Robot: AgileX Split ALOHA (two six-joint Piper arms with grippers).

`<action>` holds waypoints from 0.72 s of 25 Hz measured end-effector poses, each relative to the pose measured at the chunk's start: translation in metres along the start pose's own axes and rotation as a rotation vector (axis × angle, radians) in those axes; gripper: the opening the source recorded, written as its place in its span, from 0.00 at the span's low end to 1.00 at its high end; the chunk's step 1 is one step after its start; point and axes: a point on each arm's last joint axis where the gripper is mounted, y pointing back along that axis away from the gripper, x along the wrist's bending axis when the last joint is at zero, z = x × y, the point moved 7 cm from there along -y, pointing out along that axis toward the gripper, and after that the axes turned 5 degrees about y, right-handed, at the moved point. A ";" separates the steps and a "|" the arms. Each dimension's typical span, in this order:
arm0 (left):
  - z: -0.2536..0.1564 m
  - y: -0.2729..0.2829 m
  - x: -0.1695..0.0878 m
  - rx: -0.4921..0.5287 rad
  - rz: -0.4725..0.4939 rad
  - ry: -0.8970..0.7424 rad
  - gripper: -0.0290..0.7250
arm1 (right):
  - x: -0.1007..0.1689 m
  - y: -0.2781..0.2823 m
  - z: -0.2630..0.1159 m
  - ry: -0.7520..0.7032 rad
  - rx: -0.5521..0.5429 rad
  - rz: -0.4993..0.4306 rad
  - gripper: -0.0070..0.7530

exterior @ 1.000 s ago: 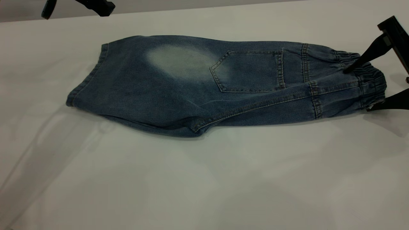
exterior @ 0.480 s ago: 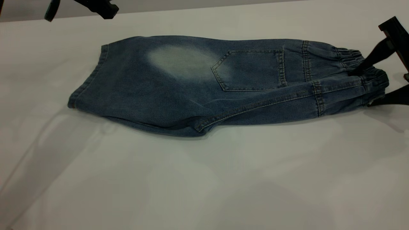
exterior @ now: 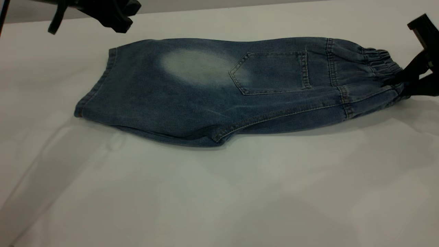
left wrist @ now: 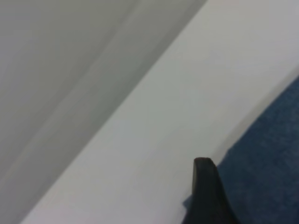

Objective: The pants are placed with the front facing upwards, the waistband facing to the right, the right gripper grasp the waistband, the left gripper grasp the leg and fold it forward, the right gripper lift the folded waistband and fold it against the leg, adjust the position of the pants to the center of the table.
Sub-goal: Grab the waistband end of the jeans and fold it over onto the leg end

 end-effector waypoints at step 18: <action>-0.054 -0.049 -0.119 0.046 -0.317 -0.062 0.58 | 0.136 0.101 -0.008 0.415 -0.174 0.460 0.08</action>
